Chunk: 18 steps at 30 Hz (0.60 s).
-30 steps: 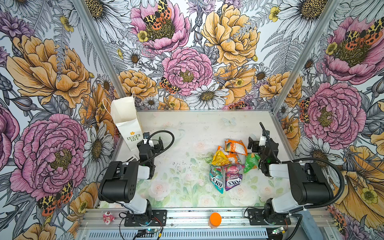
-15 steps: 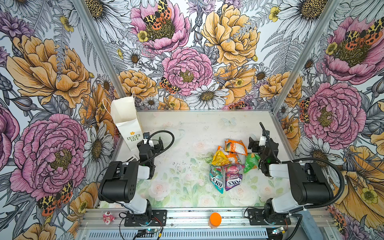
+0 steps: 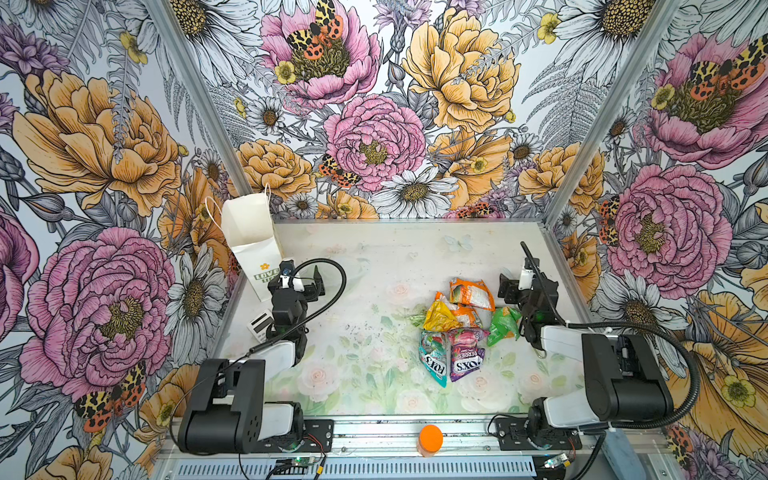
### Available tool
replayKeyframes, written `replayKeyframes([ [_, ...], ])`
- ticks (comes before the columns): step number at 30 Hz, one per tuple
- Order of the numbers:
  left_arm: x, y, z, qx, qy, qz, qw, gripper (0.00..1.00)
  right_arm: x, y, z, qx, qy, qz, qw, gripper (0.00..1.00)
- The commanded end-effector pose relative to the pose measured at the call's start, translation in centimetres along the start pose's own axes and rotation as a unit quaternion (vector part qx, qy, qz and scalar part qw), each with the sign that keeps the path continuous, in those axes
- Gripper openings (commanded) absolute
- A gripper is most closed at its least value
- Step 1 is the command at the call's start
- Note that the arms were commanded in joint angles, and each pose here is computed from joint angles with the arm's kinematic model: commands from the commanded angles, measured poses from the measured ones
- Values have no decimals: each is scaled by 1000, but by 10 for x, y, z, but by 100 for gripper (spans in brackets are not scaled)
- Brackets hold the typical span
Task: Place the snacks into the paper bag
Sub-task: 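Reach left gripper to the paper bag while right gripper moves over snacks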
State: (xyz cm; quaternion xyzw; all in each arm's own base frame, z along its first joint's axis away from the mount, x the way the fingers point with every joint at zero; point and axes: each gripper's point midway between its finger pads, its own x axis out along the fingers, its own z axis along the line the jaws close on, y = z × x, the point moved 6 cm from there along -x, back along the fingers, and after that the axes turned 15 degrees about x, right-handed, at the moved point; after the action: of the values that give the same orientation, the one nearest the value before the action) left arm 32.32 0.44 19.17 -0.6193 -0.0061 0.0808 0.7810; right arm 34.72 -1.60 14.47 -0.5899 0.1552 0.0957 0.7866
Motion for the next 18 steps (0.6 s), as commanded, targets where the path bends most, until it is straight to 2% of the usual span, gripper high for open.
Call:
replayKeyframes([
  [1, -9, -15, 0, -3, 6, 18, 1000, 99, -7, -23, 20, 2, -38, 36, 999, 87],
  [7, -25, -64, 12, -17, -27, 20, 999, 99, -14, -48, 47, 30, -82, 114, 990, 87],
  [11, -33, -99, 32, -47, -71, 29, 996, 99, -18, -59, 70, 29, -96, 153, 983, 87],
  [18, -36, -159, 83, -99, -161, 79, 979, 99, -30, -71, 114, 12, -136, 162, 977, 90],
])
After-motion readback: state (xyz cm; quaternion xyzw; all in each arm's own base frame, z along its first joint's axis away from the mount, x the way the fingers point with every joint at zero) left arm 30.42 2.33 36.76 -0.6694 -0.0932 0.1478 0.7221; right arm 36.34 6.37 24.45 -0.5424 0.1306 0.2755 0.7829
